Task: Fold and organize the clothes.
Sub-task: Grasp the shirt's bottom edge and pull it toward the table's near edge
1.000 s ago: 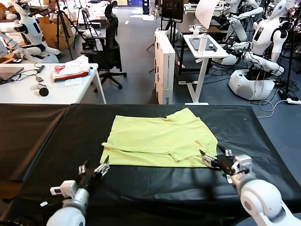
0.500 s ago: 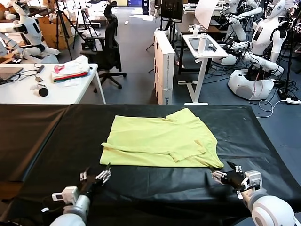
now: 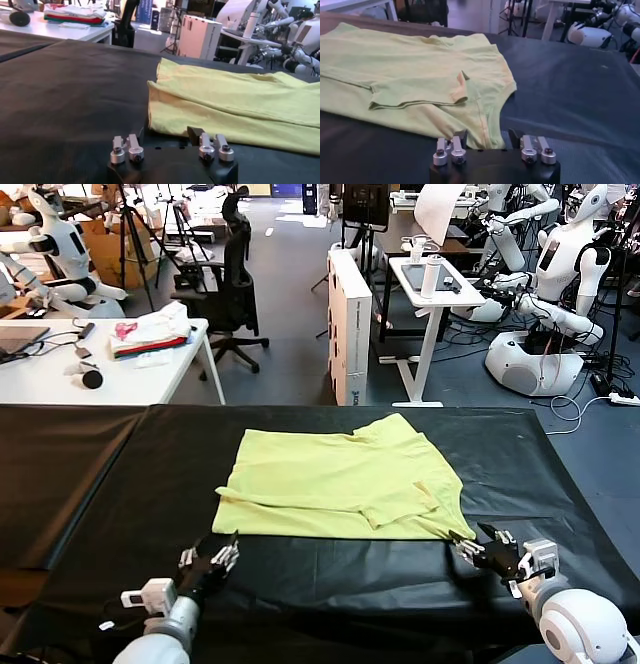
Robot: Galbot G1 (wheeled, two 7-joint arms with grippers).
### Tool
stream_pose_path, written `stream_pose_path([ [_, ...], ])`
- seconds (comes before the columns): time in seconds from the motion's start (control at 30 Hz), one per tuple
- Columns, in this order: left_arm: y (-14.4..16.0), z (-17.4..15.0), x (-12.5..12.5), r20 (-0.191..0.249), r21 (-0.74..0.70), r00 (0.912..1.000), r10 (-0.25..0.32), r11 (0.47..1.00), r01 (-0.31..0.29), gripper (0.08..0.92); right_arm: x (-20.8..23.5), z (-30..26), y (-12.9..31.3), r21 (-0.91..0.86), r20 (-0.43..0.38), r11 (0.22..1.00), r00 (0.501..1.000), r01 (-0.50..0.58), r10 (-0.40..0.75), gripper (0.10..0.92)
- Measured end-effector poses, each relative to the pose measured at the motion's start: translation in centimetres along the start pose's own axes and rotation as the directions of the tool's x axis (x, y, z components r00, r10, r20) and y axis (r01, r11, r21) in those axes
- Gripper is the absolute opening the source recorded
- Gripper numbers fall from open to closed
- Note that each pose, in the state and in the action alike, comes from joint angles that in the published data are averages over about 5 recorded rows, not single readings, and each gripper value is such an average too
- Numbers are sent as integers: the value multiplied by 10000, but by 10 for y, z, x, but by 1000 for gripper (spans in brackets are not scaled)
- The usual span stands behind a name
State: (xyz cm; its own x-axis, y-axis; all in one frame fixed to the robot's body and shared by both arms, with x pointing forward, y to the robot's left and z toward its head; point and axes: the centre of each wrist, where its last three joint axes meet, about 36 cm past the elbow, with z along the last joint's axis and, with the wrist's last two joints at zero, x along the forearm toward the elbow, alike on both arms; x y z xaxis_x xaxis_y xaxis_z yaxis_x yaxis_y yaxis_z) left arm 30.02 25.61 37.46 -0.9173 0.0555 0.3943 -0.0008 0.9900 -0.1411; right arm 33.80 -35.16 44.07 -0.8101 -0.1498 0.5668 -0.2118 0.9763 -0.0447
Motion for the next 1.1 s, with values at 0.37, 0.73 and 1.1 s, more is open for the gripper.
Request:
stream_pose_path([
  [0.37, 2, -2, 6, 79, -140, 10000, 46, 9999, -45, 146, 13, -2, 0, -95, -268, 9999, 9996, -113, 110, 138],
  [0.73, 15, -8, 39, 23, -713, 9995, -308, 9970, 308, 146, 44, -4, 16, -249, -1186, 9997, 9929, -30, 0, 138],
  [1.1, 16, -5, 84, -381, -1100, 9979, -515, 9928, 470, 146, 68, -17, 27, -409, -1694, 9977, 9837, 542, -604, 168],
])
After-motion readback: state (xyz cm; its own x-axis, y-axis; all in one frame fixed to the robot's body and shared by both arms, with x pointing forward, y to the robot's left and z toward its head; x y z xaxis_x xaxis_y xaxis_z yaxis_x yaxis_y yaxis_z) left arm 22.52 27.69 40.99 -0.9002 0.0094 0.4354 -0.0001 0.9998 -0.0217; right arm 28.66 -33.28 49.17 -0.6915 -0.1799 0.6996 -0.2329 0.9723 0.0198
